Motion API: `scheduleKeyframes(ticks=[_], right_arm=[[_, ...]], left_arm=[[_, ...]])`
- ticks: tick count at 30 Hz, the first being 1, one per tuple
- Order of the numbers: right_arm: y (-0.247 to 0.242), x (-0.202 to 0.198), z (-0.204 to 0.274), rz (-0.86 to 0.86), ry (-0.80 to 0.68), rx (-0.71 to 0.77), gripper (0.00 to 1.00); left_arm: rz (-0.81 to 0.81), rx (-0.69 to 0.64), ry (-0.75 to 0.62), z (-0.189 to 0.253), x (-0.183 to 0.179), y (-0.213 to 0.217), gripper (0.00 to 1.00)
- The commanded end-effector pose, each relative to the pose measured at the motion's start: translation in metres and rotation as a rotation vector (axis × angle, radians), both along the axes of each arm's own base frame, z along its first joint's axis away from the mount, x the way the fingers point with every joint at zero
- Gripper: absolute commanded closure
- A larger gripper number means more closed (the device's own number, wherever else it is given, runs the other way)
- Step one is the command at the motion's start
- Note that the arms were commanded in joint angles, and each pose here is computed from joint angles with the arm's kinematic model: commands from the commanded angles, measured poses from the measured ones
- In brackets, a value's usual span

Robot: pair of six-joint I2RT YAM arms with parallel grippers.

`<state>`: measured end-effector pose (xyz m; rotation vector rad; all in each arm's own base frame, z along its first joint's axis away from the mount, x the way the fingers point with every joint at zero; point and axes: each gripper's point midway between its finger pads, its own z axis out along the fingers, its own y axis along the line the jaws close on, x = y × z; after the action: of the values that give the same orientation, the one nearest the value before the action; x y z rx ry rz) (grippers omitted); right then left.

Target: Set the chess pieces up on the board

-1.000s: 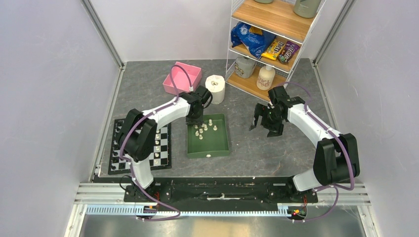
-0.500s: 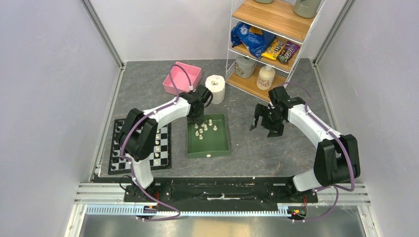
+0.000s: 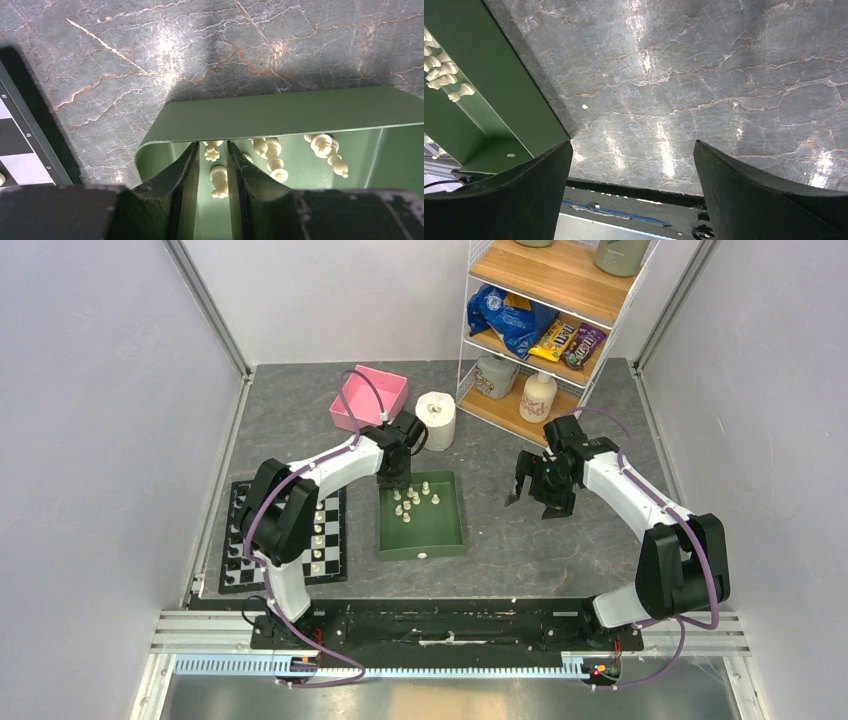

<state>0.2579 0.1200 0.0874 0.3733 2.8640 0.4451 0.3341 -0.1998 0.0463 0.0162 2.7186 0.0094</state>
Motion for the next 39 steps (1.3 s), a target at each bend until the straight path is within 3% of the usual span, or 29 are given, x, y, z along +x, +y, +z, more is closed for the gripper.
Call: scheduleKeyframes(ticks=[1,27,39], right_arm=[[-0.003,0.001,0.007,-0.001,-0.031,-0.005,0.01],[-0.004,0.000,0.004,0.002,-0.024,-0.012,0.01],[-0.004,-0.001,0.003,0.003,-0.024,-0.009,0.01]], left_arm=[[0.038,-0.001,-0.009,-0.008,0.005,0.001,0.67],[0.038,-0.014,-0.014,-0.007,0.005,0.000,0.73],[0.034,-0.059,-0.079,0.021,0.006,-0.001,0.93]])
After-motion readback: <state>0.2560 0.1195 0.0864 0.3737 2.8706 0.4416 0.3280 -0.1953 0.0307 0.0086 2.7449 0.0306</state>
